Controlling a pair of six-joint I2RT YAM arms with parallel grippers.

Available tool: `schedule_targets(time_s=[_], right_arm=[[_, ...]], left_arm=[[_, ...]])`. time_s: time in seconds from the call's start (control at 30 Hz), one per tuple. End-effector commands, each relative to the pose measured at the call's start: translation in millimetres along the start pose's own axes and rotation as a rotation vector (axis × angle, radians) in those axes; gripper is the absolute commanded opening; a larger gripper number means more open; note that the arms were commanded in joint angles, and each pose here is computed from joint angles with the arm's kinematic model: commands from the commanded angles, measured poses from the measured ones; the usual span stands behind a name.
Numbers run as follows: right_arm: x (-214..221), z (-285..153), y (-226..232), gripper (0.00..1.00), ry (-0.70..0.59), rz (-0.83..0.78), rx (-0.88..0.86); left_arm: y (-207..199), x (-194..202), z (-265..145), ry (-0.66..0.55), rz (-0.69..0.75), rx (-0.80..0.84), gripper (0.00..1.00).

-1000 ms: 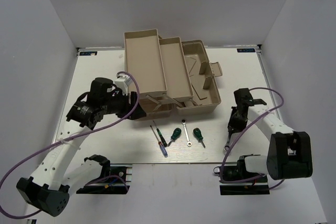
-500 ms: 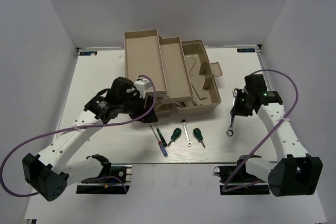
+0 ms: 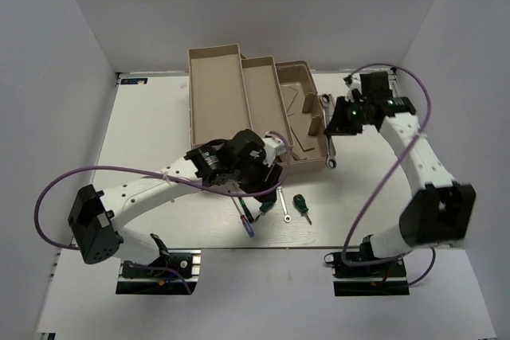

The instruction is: Sort the tools into containers

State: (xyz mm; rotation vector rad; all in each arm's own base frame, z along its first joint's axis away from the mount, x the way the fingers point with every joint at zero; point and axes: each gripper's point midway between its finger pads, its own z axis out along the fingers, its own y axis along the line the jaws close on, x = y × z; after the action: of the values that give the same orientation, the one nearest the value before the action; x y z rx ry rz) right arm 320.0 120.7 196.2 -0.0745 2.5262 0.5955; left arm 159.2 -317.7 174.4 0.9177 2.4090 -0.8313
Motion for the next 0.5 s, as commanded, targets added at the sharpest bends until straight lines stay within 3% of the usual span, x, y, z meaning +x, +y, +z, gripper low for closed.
schedule_targets(time_s=[0.0, 0.27, 0.33, 0.4, 0.47], right_arm=[[-57.2, 11.4, 36.1, 0.0, -0.119, -0.186, -0.138], [-80.7, 72.6, 39.2, 0.0, -0.036, -0.347, -0.125], [-75.3, 83.2, 34.4, 0.04, 0.008, -0.357, -0.108], [-75.7, 90.5, 31.9, 0.19, 0.018, -0.362, -0.103], [-77.6, 92.0, 33.8, 0.47, 0.013, -0.378, -0.11]], left_arm=[[-9.1, -25.0, 5.7, -0.101, 0.021, -0.037, 0.64], [-4.1, -24.1, 19.2, -0.134, -0.038, -0.114, 0.67], [3.8, -13.9, 19.7, -0.12, -0.068, -0.146, 0.67], [8.6, -2.6, 14.9, -0.106, -0.088, -0.179, 0.69], [17.0, 19.3, 13.1, -0.079, -0.142, -0.202, 0.71]])
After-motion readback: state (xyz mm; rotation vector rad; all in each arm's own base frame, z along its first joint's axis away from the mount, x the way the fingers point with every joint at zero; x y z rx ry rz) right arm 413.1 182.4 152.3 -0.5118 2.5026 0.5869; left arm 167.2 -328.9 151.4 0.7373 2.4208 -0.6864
